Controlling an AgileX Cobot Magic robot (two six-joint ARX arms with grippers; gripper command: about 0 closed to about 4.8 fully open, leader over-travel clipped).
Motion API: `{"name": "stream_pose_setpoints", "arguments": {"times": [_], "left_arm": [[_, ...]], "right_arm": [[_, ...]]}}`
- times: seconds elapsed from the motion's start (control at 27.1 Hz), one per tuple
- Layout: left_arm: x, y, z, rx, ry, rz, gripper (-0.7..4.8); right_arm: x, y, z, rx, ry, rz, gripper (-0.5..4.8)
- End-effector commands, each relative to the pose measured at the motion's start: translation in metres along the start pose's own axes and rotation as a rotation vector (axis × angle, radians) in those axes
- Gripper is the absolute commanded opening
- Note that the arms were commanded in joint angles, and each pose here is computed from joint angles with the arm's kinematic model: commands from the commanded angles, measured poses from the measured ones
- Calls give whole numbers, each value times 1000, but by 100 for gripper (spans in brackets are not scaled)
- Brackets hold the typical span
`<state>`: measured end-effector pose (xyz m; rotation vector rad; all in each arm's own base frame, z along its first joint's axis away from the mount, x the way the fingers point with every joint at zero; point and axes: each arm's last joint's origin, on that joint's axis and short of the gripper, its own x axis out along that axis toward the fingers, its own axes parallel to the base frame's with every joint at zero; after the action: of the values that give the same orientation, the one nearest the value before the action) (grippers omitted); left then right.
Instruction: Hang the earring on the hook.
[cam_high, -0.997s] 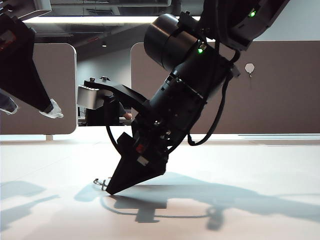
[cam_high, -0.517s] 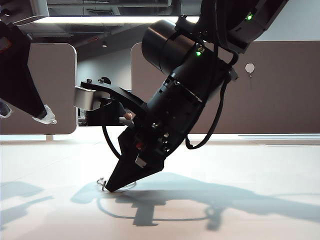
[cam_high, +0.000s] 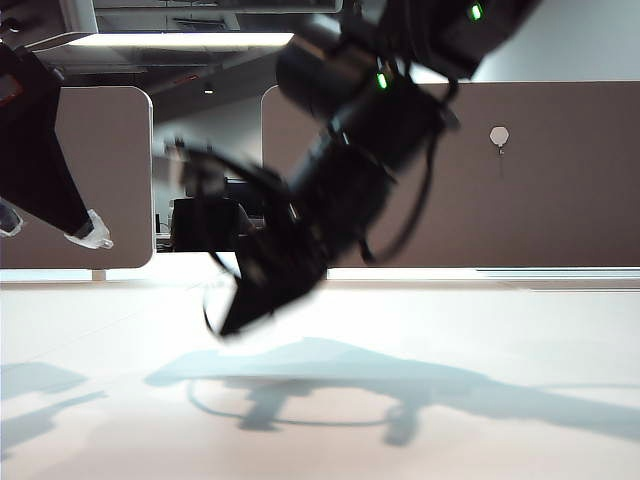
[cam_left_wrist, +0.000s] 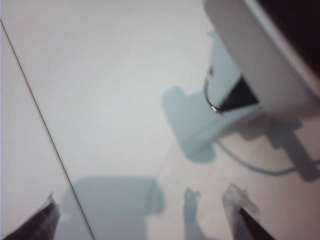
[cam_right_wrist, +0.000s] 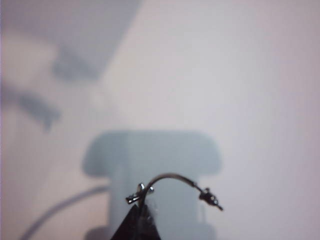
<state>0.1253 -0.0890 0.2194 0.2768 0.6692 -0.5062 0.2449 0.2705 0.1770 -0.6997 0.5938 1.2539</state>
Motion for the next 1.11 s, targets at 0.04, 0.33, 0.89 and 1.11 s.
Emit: {"name": "stream_pose_setpoints", "arguments": {"times": [0.04, 0.33, 0.89, 1.11], "left_arm": [[-1, 0, 3, 5, -28, 6, 479], [-2, 0, 17, -12, -173, 5, 479], [-57, 10, 121, -13, -802, -16, 479], [-11, 10, 161, 0, -727, -47, 479]], "right_arm": [[-29, -16, 36, 11, -166, -97, -6], [-119, -59, 80, 179, -560, -332, -6], [-232, -171, 5, 443, -947, -740, -6], [-261, -239, -44, 532, -966, -791, -6]]}}
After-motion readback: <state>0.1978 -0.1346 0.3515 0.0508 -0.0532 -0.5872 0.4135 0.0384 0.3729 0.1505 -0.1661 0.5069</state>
